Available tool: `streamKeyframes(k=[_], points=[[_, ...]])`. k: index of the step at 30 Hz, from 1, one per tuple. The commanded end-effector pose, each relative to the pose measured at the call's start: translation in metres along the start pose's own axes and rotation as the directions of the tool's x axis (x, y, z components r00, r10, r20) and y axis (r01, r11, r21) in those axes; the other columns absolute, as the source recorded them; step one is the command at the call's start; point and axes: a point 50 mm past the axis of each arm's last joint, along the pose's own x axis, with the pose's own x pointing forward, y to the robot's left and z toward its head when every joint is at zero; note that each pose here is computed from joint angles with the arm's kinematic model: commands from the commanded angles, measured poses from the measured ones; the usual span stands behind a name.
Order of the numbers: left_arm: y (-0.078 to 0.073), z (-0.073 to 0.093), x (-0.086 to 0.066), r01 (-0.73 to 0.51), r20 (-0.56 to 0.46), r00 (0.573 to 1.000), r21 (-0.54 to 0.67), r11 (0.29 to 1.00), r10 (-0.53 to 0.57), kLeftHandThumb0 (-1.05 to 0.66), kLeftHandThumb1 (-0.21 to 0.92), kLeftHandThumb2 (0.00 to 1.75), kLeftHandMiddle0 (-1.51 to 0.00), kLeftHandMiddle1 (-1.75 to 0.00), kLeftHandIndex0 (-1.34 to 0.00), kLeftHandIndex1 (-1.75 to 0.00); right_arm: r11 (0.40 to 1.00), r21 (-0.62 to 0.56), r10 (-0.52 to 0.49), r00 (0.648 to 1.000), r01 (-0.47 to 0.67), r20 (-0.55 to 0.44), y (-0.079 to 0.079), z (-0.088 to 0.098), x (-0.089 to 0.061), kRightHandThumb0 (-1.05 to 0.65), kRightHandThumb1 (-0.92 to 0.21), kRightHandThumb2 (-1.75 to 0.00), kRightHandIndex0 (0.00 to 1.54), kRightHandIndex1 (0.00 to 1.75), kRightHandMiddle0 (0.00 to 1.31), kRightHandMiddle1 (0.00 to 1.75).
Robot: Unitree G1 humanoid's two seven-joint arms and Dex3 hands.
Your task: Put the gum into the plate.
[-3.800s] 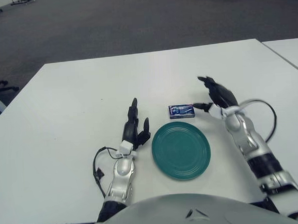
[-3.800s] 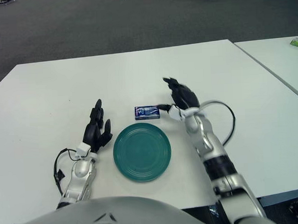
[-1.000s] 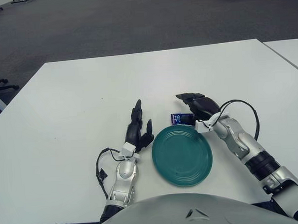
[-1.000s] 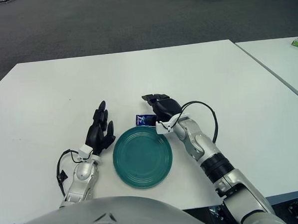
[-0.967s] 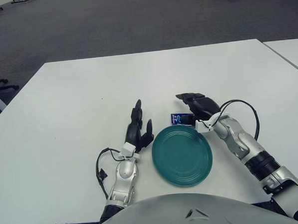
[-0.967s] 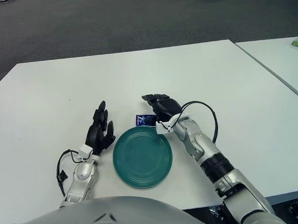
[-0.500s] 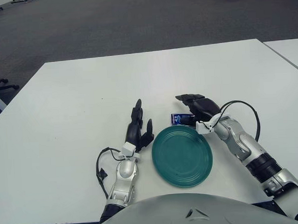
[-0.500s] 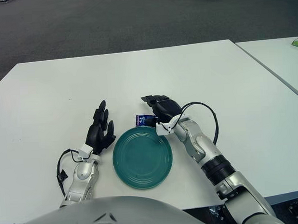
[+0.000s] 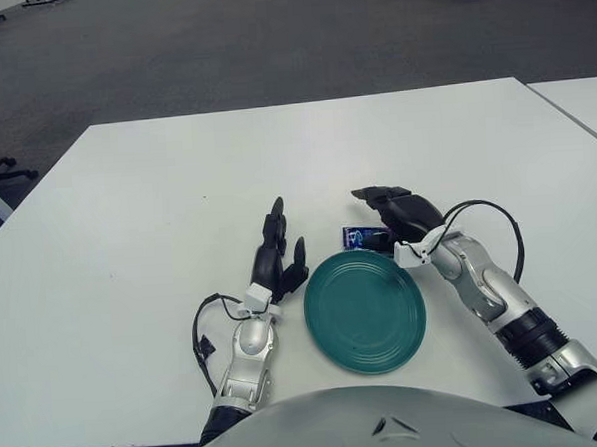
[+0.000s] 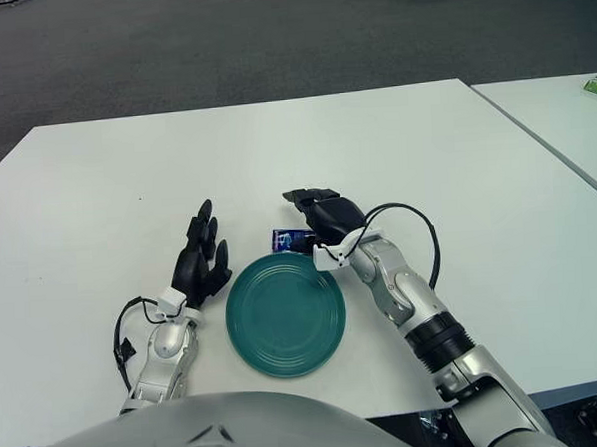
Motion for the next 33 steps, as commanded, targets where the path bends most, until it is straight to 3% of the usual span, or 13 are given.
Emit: streamKeyframes(k=[1,10,33], points=[[-0.0001,-0.0149,-0.0056,-0.01,-0.085,0.996,-0.01,1.0,0.009,-0.82,0.92,0.73,-0.11,0.0,0.0,-0.23,1.0,0.004,-0.016,1.0,0.016,-0.005,-0.0062,-0.0003,-0.0021,-0.74,-0.92,-0.35,0.28,0.02,0.0,0.44],[0.001,-0.0158,-0.0047,-0.006,-0.084,0.996,0.006,1.0,0.006,-0.83,0.92,0.74,-0.11,0.0,0.0,-0.21,1.0,0.007,-0.027,1.0,0.027,0.003,-0.0134,0.003,-0.0044,-0.75,-0.92,-0.38,0.28,0.02,0.0,0.45],[0.0029,-0.0148,-0.0032,-0.019,-0.07,0.997,-0.006,1.0,0.018,-0.82,0.92,0.75,-0.12,0.0,0.0,-0.23,1.0,0.019,0.025,1.0,-0.025,-0.012,-0.004,0.0021,-0.008,-0.76,-0.92,-0.32,0.27,0.01,0.0,0.42]])
